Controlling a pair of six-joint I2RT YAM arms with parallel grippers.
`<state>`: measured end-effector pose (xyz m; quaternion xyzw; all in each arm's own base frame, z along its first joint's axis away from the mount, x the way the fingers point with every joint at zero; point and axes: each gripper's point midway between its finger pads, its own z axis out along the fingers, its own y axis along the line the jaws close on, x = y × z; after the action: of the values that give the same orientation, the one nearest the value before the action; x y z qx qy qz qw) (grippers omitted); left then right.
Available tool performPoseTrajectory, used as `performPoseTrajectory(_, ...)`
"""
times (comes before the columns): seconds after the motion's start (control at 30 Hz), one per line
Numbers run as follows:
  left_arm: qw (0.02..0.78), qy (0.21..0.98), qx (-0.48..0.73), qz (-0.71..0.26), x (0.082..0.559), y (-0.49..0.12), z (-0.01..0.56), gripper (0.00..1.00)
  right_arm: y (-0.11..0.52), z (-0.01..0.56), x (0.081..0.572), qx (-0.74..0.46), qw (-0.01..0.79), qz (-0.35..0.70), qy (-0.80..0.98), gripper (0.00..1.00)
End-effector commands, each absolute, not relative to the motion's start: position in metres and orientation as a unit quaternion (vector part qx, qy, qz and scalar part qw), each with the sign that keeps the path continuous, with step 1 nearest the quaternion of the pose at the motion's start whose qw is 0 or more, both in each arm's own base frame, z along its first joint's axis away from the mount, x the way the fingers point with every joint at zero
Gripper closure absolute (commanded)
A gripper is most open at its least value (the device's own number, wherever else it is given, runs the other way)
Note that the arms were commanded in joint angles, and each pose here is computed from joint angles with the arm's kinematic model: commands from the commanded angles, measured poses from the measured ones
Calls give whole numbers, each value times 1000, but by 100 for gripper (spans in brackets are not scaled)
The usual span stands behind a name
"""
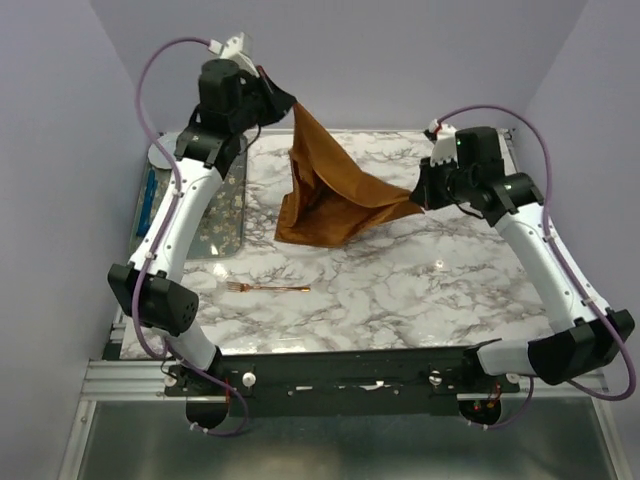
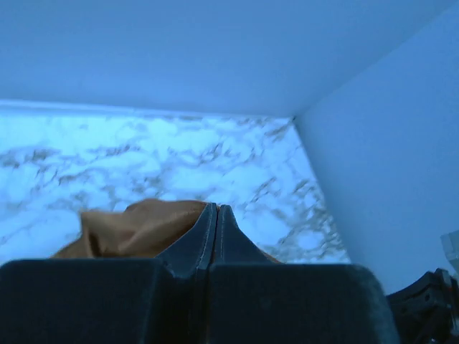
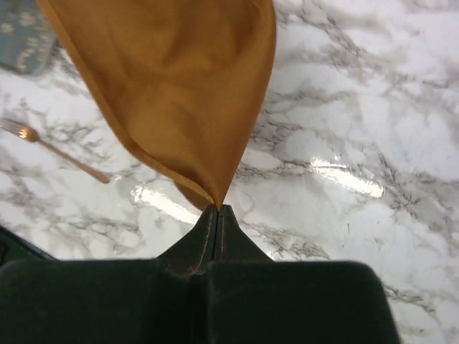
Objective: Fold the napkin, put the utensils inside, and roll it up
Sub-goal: Flatten the napkin out
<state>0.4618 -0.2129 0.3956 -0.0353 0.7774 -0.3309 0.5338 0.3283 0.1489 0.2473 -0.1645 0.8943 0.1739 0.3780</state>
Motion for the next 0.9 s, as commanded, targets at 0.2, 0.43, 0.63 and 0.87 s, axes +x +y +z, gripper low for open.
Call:
performPoseTrajectory(0.2, 707, 536, -113, -447, 388, -103, 614, 100, 217, 430, 197, -358, 465, 343, 734, 99)
performPoseTrajectory(0.43, 740, 516, -124, -413, 398, -88, 625, 100, 240, 447, 131, -367, 443, 479, 663, 99)
performPoseTrajectory(0.63, 680, 579, -124, -432, 481, -146, 549, 100, 176, 393, 192, -152, 512, 307, 788, 99)
performPoseTrajectory(0.87, 614, 668, -79, -413, 577, -275, 433, 100, 55, 274, 267, 70, 461, 35, 884, 99)
